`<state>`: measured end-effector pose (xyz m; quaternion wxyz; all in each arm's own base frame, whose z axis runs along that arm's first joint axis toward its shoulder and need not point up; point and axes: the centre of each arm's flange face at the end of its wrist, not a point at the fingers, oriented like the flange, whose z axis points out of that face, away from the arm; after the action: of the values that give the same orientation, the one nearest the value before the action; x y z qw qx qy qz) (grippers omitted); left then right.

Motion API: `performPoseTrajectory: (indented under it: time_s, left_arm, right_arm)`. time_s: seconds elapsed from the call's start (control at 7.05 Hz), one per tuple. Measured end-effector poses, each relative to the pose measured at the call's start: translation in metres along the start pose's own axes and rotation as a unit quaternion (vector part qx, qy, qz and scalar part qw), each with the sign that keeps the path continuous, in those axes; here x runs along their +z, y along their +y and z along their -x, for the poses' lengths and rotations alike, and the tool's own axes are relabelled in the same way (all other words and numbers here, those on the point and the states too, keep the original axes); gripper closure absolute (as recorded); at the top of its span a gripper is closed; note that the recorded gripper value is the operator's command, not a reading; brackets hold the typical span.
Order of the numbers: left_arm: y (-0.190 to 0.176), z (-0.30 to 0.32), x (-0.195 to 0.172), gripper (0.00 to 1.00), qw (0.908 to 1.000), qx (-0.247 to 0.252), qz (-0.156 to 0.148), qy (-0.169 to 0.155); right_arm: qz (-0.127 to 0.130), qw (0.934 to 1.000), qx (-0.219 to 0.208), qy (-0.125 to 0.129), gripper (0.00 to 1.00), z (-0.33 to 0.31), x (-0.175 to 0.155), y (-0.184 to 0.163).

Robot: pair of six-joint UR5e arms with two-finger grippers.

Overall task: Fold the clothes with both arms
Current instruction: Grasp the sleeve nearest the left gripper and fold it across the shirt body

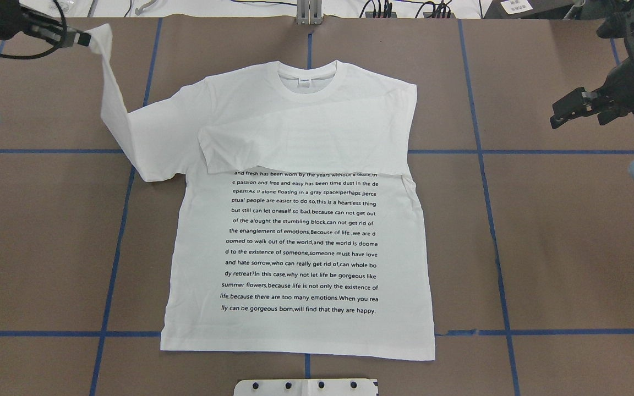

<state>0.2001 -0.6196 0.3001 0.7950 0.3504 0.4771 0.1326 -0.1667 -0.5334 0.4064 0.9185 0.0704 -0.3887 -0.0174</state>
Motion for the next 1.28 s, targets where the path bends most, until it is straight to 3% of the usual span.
performPoseTrajectory:
  time_s: [0.43, 0.71, 0.99, 1.14, 1.28]
  left_arm:
    - [-0.068, -0.183, 0.075, 1.00, 0.9937, -0.109, -0.011, 0.020]
    - [-0.062, -0.299, 0.123, 1.00, 0.9916, -0.119, -0.005, 0.051]
    - [-0.037, -0.377, 0.169, 1.00, 0.9912, -0.108, 0.001, 0.077]
    - [-0.021, -0.396, 0.190, 0.01, 0.9907, -0.102, -0.001, 0.089]
    - [-0.006, -0.408, 0.207, 0.00, 0.9902, -0.098, 0.000, 0.100]
  right_arm:
    - [0.000, 1.0000, 0.001, 0.000, 0.00, -0.001, 0.001, 0.000]
    - [0.001, 1.0000, 0.004, 0.001, 0.00, -0.002, 0.001, 0.001]
    - [0.000, 1.0000, 0.006, 0.002, 0.00, -0.004, 0.000, 0.001]
    - [0.000, 1.0000, 0.006, 0.002, 0.00, -0.004, 0.000, 0.001]
    - [0.000, 1.0000, 0.006, 0.002, 0.00, -0.004, 0.000, 0.001]
